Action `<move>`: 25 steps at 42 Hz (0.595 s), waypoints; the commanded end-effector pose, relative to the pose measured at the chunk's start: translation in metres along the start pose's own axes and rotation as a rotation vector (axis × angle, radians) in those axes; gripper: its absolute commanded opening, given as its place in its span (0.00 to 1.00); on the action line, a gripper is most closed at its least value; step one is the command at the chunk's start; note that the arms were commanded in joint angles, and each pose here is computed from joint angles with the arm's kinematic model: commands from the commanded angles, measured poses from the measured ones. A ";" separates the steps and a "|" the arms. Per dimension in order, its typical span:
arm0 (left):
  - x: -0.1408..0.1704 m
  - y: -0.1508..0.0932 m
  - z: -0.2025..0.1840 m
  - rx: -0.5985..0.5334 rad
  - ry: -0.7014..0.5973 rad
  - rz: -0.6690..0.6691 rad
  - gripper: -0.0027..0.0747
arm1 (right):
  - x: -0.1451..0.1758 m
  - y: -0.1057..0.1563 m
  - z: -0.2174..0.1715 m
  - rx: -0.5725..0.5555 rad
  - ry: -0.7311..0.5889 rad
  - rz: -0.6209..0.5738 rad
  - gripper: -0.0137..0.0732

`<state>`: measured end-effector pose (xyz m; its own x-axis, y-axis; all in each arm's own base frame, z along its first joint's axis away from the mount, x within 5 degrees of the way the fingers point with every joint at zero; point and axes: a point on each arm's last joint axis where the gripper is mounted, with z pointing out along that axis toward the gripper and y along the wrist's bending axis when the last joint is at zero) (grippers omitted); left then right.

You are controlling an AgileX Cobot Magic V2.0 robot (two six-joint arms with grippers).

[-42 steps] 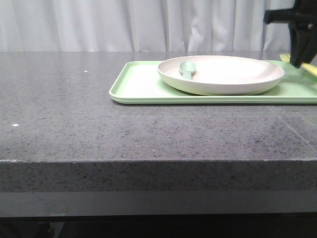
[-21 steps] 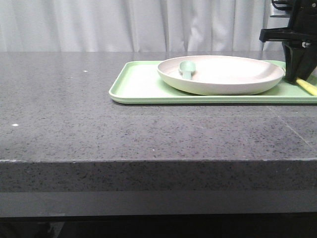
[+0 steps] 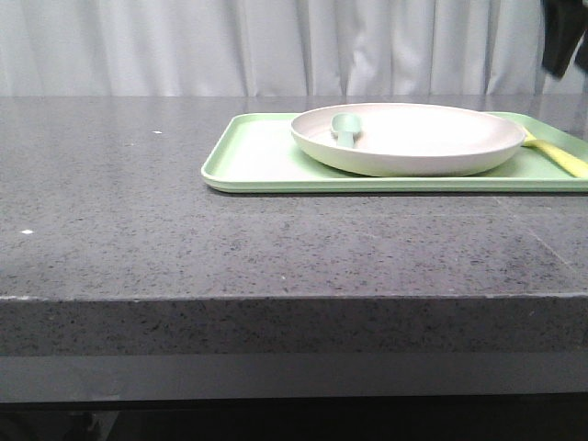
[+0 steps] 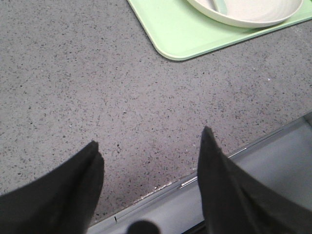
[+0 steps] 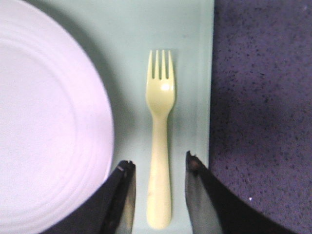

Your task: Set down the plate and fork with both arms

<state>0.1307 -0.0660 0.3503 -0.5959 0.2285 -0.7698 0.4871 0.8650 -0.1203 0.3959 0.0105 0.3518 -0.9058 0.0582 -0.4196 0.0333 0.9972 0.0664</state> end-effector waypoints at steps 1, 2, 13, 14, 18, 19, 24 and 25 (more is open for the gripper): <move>-0.011 -0.001 -0.007 -0.003 -0.085 -0.004 0.58 | 0.025 0.009 -0.059 -0.013 -0.024 -0.049 0.50; -0.011 -0.001 -0.007 -0.003 -0.085 -0.004 0.58 | 0.030 0.010 -0.063 -0.015 -0.023 -0.056 0.50; -0.011 -0.001 -0.007 -0.003 -0.085 -0.004 0.58 | 0.094 0.031 -0.114 -0.068 -0.118 -0.159 0.50; -0.011 -0.001 -0.007 -0.003 -0.085 -0.004 0.58 | 0.100 0.032 -0.115 -0.072 -0.118 -0.165 0.50; -0.011 -0.001 -0.007 -0.003 -0.085 -0.004 0.58 | 0.125 0.034 -0.128 -0.088 -0.136 -0.191 0.50; -0.011 -0.001 -0.007 -0.003 -0.085 -0.004 0.58 | 0.133 0.034 -0.133 -0.095 -0.148 -0.199 0.50; -0.011 -0.001 -0.007 -0.003 -0.085 -0.004 0.58 | 0.165 0.032 -0.149 -0.116 -0.197 -0.223 0.50; -0.011 -0.001 -0.007 -0.003 -0.085 -0.004 0.58 | 0.170 0.031 -0.151 -0.118 -0.209 -0.224 0.50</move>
<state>0.1307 -0.0660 0.3503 -0.5959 0.2285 -0.7698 0.4871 0.8650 -0.1203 0.2061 0.0477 0.4080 -0.8277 -0.1303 -0.5458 -0.1929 0.9795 0.0586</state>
